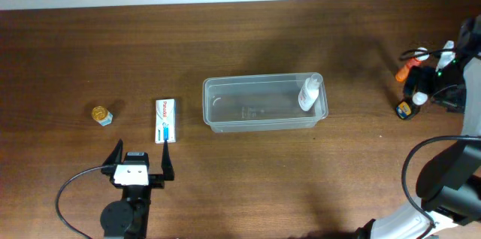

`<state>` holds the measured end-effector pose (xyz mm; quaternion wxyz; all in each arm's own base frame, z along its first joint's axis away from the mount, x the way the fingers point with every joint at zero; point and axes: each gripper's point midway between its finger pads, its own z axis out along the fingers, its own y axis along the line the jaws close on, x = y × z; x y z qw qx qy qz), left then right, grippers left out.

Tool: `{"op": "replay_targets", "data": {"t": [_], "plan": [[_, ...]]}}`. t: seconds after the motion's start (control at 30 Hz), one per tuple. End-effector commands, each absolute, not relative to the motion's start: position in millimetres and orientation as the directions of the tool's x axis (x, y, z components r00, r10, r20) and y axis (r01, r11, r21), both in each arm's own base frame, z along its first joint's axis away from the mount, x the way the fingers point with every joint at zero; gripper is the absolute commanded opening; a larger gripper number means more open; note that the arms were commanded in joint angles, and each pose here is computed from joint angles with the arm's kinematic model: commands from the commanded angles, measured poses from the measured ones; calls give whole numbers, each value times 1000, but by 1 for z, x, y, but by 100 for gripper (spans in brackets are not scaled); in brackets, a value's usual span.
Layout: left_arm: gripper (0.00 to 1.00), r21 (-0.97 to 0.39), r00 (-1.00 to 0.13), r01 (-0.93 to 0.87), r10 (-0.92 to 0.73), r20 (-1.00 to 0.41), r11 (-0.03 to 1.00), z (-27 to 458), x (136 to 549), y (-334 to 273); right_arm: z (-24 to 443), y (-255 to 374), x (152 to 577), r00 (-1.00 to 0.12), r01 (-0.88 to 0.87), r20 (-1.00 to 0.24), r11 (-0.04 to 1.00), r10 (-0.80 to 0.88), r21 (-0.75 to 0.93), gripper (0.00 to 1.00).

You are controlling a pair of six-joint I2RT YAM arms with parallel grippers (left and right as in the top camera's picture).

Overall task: Pack container
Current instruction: 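Move the right gripper to the dark brown bottle and descend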

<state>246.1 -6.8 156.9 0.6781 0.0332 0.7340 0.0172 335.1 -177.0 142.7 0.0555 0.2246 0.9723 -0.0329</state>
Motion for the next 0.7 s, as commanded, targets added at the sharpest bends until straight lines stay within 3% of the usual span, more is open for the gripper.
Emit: {"op": "replay_targets", "data": {"t": [0.0,0.4,0.67], "plan": [[99,85,-78,33,87,-993,996,156,246,-8,135,-181,341,-934,333,-154,942,321,-52,98],[99,85,-78,34,87,-993,996,156,246,-8,72,-190,354,-951,232,-231,968,206,-92,98],[99,85,-78,33,87,-993,996,156,246,-8,61,-191,355,-957,188,-243,976,158,-107,98]]}}
